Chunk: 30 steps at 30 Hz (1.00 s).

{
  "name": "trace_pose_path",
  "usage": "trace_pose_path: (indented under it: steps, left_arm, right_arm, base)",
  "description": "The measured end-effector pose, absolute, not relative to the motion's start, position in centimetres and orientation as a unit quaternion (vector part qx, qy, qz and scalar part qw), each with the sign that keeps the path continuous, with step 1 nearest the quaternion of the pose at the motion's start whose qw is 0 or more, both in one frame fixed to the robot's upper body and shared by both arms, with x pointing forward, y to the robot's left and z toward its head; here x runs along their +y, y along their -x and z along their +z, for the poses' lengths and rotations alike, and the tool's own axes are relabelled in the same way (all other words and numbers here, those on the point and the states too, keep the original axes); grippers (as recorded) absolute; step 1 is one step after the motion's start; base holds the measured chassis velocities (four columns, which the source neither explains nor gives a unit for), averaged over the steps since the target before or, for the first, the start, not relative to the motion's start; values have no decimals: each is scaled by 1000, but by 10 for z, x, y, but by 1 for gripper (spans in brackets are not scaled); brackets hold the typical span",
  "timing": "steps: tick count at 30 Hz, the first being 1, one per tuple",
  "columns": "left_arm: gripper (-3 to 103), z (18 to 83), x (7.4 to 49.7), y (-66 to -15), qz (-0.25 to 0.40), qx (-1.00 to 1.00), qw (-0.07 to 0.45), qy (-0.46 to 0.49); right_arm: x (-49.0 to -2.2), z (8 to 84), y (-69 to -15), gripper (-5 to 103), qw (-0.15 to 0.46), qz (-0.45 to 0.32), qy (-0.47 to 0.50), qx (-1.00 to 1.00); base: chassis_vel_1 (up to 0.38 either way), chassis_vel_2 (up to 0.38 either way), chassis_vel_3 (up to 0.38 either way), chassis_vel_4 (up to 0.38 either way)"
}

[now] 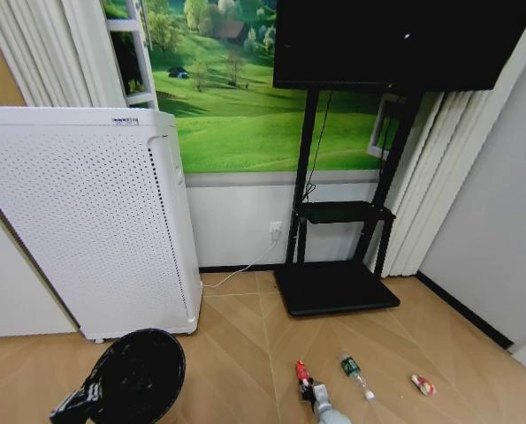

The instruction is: Pick up the trash bin and place the garbage on the floor into it.

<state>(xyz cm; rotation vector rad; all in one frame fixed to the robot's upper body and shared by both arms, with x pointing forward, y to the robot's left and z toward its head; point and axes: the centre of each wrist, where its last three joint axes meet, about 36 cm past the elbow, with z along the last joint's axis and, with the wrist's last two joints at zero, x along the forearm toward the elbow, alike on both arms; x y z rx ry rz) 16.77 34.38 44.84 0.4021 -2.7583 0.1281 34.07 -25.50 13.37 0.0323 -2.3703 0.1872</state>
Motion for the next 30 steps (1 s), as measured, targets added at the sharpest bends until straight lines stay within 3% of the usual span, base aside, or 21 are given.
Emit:
trace_pose_path:
  steps: [6,12,14,17,19,30]
  left_arm:
    - [7,449,344,-175,68,-973,176,-136]
    - [7,444,332,-197,127,-966,188,-121]
    - [7,438,325,-211,157,-962,201,-102]
    - [7,430,327,-219,157,-961,207,-90]
    - [7,412,330,-238,157,-961,218,-60]
    - [7,383,316,-288,175,-961,214,22]
  right_arm:
    - [-277,159,-344,35,341,35,24,-939]
    - [-299,217,-343,35,273,-68,53,-958]
    - [-304,258,-339,35,230,-101,40,-967]
    - [-303,281,-338,35,204,-115,23,-972]
    - [-300,328,-333,35,157,-146,-20,-977]
    - [-287,371,-312,33,135,-155,-74,-976]
  base:
    - [0,0,0,0]
    - [0,0,0,0]
    - [0,0,0,0]
    - [0,0,0,0]
    - [0,0,0,0]
    - [0,0,0,0]
